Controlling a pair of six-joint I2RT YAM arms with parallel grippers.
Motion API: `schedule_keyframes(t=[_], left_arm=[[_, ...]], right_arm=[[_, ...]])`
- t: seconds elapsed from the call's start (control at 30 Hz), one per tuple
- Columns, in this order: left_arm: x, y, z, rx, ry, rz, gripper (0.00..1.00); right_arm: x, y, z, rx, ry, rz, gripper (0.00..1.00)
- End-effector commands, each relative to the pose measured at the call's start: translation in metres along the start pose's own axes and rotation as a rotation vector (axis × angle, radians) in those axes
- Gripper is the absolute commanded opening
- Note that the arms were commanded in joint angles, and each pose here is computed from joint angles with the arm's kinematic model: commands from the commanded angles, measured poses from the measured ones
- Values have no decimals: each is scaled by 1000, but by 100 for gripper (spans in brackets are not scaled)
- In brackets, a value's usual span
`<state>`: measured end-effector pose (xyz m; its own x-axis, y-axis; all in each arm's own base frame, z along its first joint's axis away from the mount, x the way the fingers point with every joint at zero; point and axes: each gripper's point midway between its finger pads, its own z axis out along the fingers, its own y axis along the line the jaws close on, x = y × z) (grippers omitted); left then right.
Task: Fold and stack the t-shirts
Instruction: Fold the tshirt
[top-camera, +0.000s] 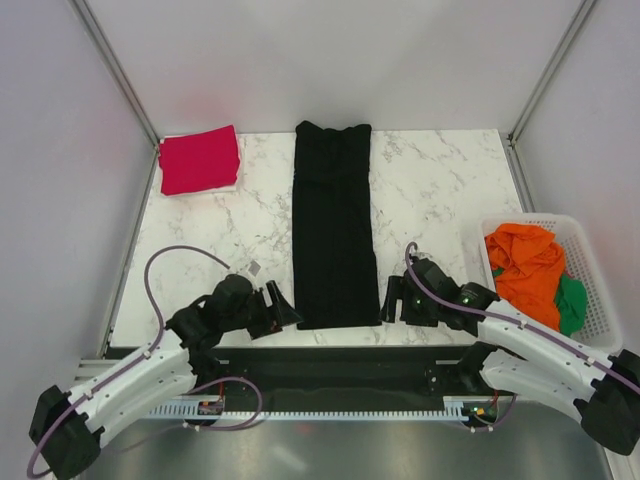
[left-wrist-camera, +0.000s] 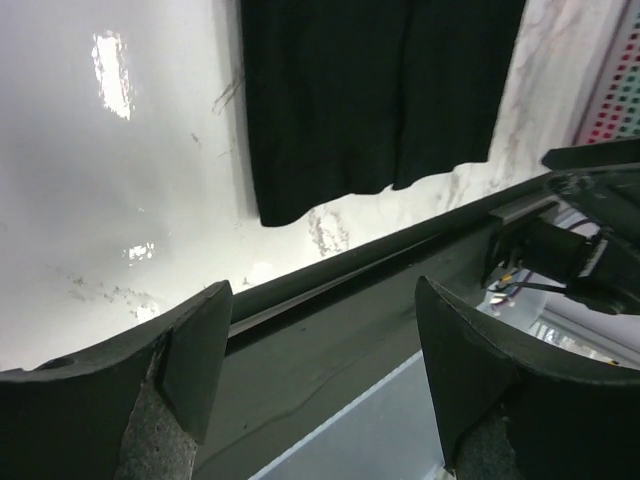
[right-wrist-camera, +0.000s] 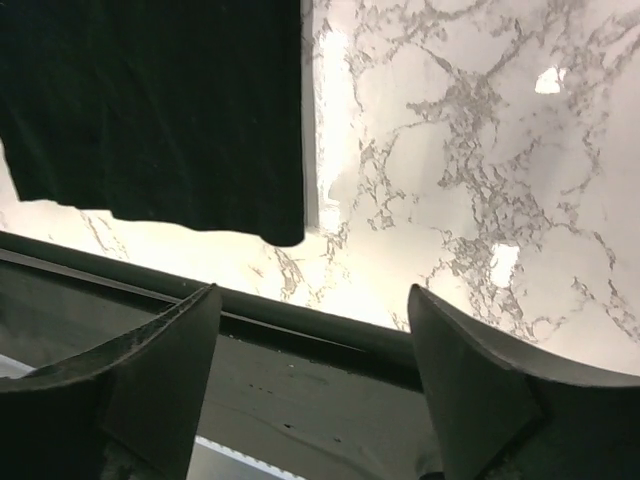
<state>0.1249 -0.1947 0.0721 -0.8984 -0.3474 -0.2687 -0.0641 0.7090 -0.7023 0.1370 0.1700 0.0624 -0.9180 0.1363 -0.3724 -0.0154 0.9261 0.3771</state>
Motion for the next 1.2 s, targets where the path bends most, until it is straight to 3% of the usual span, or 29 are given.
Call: schedule_keyframes(t=[0.0, 0.23, 0.5, 0.7, 0.9, 0.93, 1.1, 1.17], left_arm=[[-1, 1, 11, -61, -41, -78, 80], [11, 28, 32, -242, -22, -87, 74], [10, 37, 45, -255, -47, -92, 67], [10, 44, 53, -289, -40, -71, 59], [6, 44, 58, -298, -53, -46, 37], [6, 44, 58, -297, -56, -43, 31], [4, 43, 59, -298, -62, -28, 2], [6, 39, 53, -287, -48, -25, 2]], right_arm=[[-10, 16, 3, -63, -47, 63, 81], [5, 15, 24, -87, 0, 71, 71], [26, 6, 54, -85, 57, 63, 64], [32, 0, 65, -51, 81, 52, 43], [38, -9, 70, -18, 99, 42, 22], [40, -10, 70, -17, 104, 41, 14], [45, -12, 68, -21, 119, 38, 4], [46, -10, 64, -30, 129, 37, 0]])
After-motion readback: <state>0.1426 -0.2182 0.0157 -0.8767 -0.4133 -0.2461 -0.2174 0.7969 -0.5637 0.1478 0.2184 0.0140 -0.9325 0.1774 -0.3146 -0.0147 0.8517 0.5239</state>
